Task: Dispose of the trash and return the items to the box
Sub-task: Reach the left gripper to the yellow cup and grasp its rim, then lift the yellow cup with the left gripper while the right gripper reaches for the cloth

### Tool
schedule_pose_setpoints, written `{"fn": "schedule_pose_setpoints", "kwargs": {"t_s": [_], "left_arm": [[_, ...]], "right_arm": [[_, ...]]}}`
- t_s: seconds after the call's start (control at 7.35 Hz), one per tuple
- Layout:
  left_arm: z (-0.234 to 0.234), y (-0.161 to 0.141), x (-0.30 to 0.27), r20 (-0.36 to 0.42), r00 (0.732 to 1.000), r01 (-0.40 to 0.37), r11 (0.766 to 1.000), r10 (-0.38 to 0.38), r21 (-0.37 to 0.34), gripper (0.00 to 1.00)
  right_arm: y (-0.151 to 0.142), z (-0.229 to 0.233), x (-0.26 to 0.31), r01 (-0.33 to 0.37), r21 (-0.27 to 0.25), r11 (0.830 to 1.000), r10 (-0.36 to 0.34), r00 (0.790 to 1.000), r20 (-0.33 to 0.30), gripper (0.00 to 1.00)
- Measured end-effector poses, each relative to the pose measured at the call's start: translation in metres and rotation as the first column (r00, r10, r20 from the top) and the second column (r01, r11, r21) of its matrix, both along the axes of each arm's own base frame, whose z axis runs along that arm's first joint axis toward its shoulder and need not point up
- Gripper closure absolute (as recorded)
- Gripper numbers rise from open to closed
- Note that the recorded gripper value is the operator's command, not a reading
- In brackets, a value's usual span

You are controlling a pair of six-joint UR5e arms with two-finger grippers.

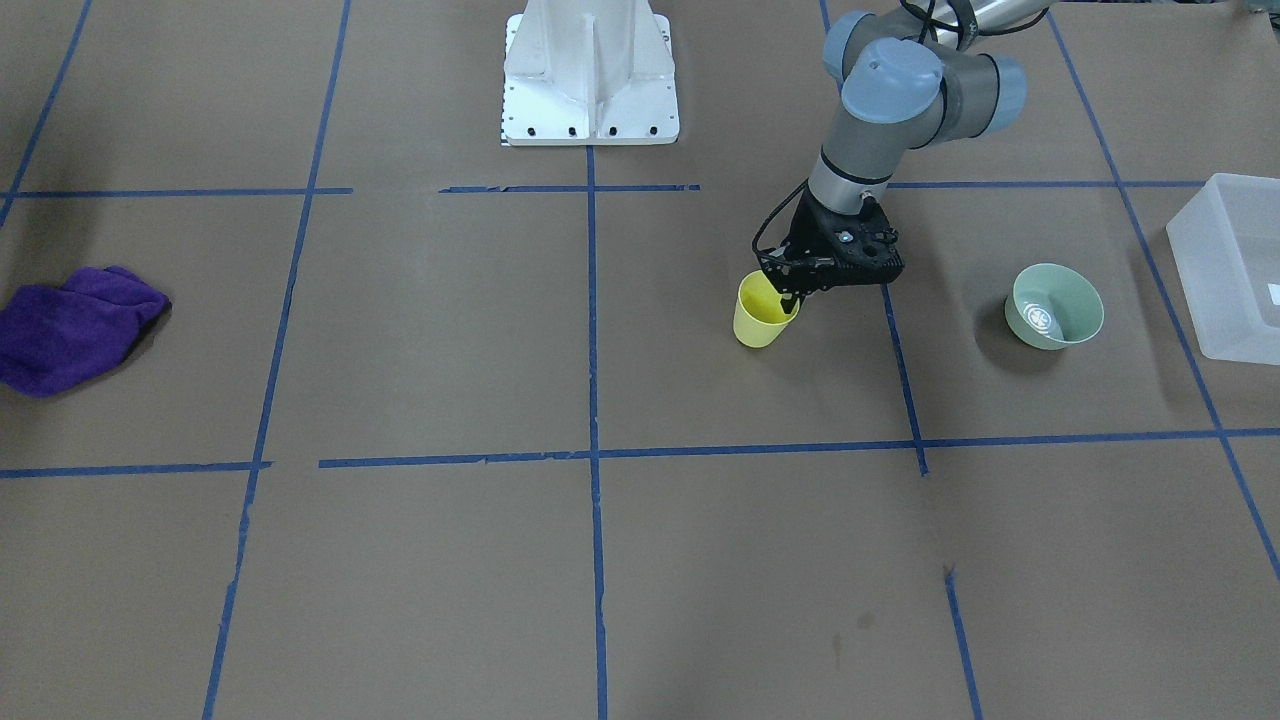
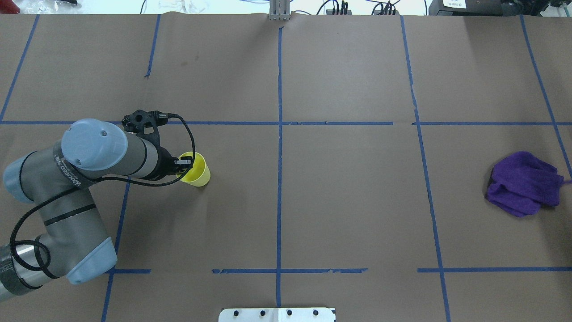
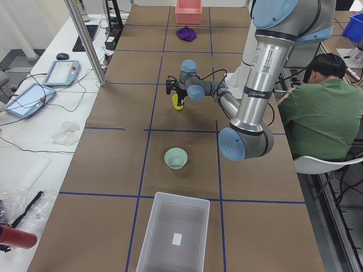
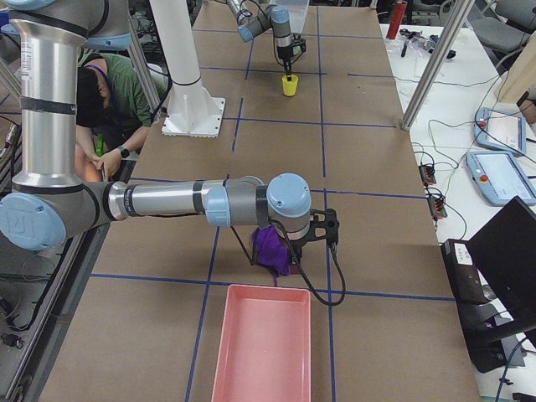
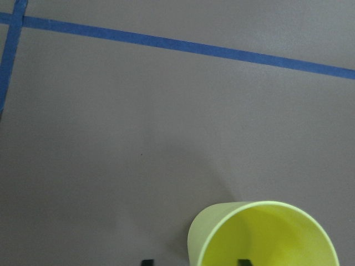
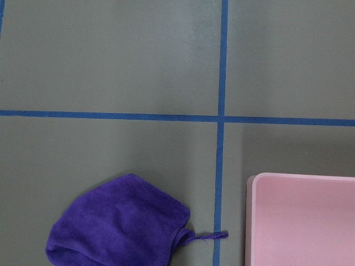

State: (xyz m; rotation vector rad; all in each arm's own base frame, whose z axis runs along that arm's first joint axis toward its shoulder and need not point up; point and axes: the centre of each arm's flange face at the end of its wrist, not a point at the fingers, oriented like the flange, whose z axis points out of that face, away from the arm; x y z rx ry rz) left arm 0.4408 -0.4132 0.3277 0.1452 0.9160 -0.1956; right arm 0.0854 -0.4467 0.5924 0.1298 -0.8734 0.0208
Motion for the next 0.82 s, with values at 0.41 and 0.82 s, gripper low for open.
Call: {"fn": "schedule_pose_setpoints", "kwargs": {"t_s": [0.41, 0.82], "left_arm": [[-0.045, -0.029, -0.072, -0.021, 0.999, 0.042, 0.999, -0.042, -0.018, 1.00], [-0.065, -0.078, -0.173, 0.022, 0.998, 0.058, 0.995, -0.060, 0.080, 1.00]], "right_arm": [[-0.002, -0.009, -0.013, -0.001, -0.024, 1.000, 0.002, 0.999, 0.035, 0.00], [-0.003, -0.038, -0.064, -0.008, -0.073, 0.997, 0.007, 1.000, -0.016, 0.00]]}}
